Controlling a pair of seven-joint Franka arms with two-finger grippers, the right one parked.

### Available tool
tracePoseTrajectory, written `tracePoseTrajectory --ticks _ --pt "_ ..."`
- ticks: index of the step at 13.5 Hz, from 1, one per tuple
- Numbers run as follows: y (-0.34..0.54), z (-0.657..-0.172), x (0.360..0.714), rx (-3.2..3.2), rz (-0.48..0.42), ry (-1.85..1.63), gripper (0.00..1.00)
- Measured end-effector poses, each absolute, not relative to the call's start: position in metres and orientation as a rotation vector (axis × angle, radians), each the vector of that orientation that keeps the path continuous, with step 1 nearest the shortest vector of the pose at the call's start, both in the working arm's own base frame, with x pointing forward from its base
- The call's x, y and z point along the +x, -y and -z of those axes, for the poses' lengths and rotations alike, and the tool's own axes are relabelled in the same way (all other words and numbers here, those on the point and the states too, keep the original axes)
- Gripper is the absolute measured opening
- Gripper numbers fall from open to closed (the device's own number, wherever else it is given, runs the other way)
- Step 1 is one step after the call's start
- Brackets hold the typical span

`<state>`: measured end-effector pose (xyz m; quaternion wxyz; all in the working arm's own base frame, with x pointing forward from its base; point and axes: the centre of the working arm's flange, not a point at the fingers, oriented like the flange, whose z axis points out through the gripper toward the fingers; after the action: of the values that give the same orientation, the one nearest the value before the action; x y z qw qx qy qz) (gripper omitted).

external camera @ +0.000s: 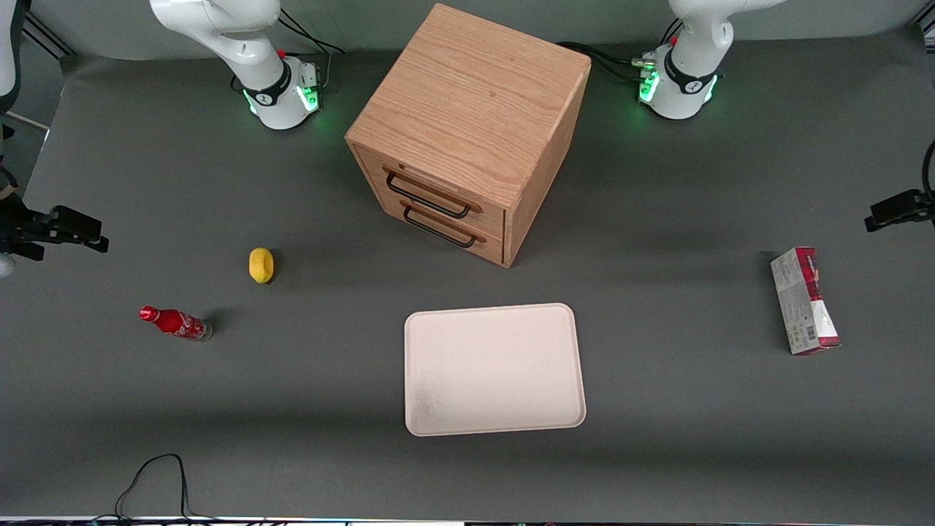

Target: Place red cookie box on tray

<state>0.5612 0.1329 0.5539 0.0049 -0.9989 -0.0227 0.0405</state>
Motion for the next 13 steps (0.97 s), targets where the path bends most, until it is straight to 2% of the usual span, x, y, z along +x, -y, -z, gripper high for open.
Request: tracePoseTrajectory --ticks 3,6,10,13 --pt "-0.168 -0.545 0.554 -3.132 -0.142 0.126 1.00" --pt "-0.165 -0.535 0.555 -3.133 -0.141 0.116 1.00" --pt "-0.162 -0.464 0.556 -3.128 -0.087 0.102 1.00" --pt "-0.163 -0.408 0.560 -3.132 -0.102 0.096 1.00"
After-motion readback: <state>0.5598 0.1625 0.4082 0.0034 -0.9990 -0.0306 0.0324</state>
